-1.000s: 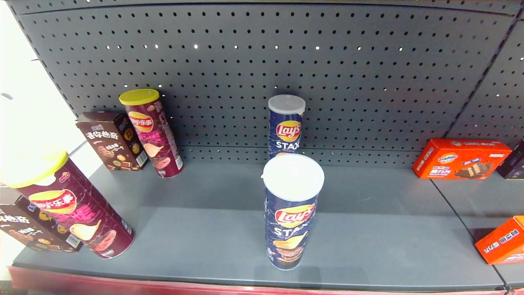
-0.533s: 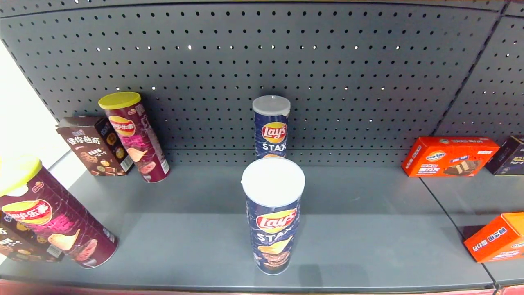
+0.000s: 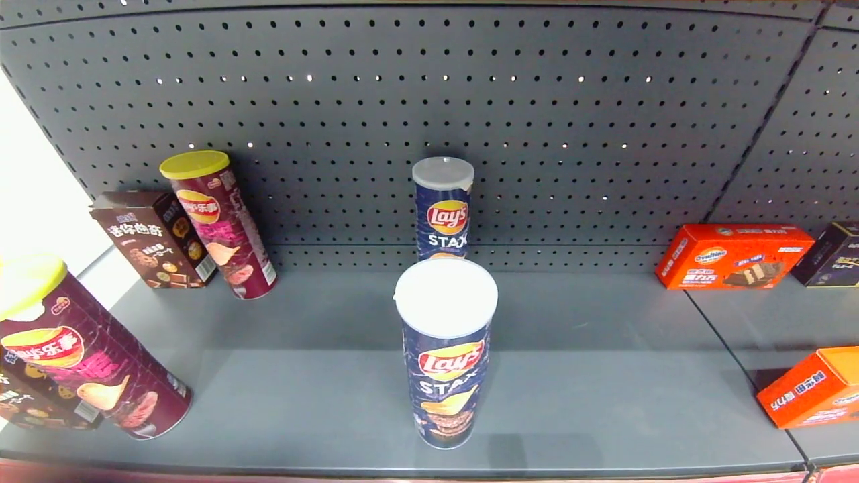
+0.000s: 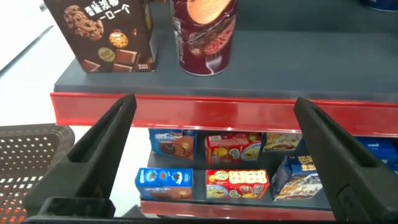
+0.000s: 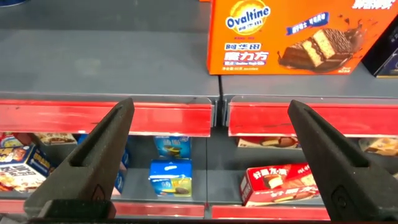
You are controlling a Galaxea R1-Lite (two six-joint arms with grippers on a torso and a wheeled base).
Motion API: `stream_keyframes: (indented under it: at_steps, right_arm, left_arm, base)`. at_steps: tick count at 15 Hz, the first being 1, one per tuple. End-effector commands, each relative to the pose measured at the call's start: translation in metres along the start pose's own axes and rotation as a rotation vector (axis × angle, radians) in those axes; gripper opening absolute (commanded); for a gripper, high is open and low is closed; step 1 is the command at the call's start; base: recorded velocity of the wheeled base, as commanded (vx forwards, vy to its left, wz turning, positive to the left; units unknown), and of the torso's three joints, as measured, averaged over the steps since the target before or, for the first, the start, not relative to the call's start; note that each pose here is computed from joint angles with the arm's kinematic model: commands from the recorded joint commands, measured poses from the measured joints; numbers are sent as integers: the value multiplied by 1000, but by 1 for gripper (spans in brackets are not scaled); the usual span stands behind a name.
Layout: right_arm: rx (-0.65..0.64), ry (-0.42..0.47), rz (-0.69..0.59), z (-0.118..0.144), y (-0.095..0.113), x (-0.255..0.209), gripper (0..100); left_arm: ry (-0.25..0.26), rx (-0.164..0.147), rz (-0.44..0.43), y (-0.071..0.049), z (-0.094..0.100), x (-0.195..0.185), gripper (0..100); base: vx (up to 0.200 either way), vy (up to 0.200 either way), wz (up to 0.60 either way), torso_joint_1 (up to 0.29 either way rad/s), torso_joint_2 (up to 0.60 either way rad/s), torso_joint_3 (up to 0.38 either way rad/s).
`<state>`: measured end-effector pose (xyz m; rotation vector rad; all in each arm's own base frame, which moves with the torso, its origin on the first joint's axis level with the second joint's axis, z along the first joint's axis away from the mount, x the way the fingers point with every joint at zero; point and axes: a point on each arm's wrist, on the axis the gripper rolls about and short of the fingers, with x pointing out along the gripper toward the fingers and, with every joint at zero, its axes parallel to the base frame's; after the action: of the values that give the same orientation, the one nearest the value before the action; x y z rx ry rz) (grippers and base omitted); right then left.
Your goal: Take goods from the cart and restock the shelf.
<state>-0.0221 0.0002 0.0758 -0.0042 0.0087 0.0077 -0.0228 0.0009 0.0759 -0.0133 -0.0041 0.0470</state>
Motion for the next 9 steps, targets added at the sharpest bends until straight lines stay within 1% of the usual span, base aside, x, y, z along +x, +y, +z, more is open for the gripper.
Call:
stream_keyframes:
  at_steps: [1, 8, 9]
  right_arm:
    - [0, -1, 0, 0, 0, 0, 100]
    - [0, -1, 0, 0, 0, 0, 100]
    - [0, -1, 0, 0, 0, 0, 100]
  left_arm:
    - [-1, -1, 1, 0, 0, 0, 100]
    - [-1, 1, -4, 0, 0, 0, 100]
    - [-1, 1, -4, 0, 0, 0, 100]
  base:
    - [0, 200, 0, 2, 2, 2]
    - [0, 0, 0, 0, 0, 0]
    - [0, 200, 0, 2, 2, 2]
